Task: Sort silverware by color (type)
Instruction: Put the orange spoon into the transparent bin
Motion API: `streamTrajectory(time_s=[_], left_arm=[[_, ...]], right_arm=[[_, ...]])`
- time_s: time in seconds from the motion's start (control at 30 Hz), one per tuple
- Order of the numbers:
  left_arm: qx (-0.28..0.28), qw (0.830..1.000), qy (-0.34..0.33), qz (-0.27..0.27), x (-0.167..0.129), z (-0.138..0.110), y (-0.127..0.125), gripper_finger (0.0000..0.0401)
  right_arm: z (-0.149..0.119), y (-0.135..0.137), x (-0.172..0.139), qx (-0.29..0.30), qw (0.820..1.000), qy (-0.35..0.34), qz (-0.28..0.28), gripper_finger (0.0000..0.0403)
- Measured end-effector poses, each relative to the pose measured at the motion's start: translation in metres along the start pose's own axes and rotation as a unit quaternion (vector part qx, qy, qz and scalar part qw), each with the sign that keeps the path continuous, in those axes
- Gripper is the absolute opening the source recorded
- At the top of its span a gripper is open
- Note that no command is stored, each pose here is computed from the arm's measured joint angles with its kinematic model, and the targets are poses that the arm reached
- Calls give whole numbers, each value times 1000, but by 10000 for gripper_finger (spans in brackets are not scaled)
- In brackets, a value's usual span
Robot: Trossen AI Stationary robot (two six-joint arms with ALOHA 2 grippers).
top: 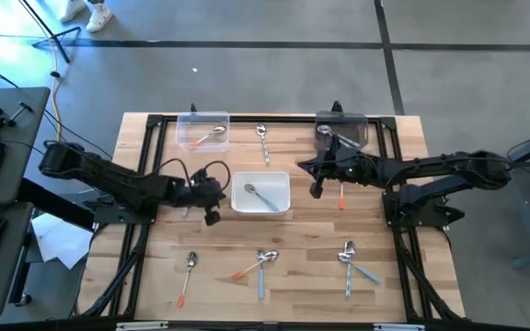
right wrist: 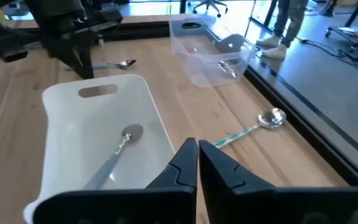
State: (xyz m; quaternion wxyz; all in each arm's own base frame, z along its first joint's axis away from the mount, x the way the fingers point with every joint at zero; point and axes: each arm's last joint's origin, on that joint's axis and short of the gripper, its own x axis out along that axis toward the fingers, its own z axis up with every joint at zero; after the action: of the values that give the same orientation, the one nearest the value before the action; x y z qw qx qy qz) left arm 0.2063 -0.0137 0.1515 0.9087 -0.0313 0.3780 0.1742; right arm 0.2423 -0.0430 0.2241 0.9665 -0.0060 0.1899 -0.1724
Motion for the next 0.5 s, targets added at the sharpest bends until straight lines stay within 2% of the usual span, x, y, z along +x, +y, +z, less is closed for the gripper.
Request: streamTrajectory(time_s=[0.5], left_arm=[[-9,999,-40,-34,11,16,28,0]], right_arm=[[2,-13,1,-1,1000,-8,-24,0]])
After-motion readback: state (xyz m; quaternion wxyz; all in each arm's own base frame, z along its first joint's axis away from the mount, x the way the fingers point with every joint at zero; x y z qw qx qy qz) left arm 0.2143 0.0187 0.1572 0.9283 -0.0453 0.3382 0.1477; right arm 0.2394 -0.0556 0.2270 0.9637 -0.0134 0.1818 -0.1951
